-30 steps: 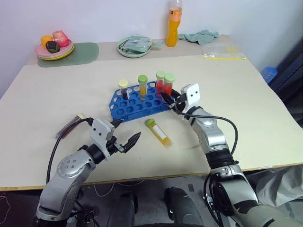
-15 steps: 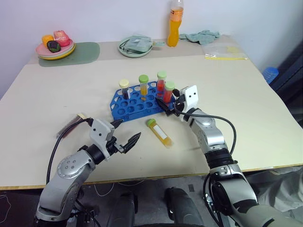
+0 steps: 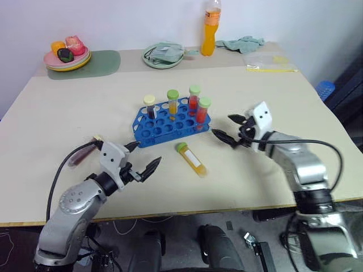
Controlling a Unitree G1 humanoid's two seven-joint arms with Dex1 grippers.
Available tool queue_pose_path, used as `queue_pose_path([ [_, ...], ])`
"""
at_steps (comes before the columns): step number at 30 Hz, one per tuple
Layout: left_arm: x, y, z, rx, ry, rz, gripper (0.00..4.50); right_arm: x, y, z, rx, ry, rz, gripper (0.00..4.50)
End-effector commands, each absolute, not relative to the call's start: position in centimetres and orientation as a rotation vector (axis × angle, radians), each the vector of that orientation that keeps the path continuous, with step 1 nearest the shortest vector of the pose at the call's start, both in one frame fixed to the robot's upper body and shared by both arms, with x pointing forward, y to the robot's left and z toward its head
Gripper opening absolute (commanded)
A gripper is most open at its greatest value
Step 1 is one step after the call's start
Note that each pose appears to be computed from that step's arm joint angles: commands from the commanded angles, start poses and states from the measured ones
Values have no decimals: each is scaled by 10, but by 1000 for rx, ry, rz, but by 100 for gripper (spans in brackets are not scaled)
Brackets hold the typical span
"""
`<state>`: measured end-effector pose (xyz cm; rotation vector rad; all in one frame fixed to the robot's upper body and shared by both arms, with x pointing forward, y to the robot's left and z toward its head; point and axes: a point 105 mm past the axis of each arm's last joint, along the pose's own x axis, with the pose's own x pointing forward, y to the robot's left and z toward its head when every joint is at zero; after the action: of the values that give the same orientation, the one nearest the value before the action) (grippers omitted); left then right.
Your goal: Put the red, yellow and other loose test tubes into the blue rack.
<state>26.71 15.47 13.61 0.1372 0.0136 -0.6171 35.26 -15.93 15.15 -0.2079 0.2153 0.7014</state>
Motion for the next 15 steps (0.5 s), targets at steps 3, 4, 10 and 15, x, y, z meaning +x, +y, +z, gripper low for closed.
queue_pose_path([
  [3, 270, 174, 143, 202, -2, -621, 450, 324, -129, 181, -146, 322, 833, 447],
  [4, 270, 178, 141, 213, 9, -626, 450, 319, -120, 182, -161, 368, 861, 447],
  [10, 265, 190, 128, 292, 77, -696, 450, 313, -80, 179, -175, 637, 879, 447],
  [15, 262, 188, 127, 295, 76, -716, 450, 320, -58, 170, -211, 767, 891, 447],
])
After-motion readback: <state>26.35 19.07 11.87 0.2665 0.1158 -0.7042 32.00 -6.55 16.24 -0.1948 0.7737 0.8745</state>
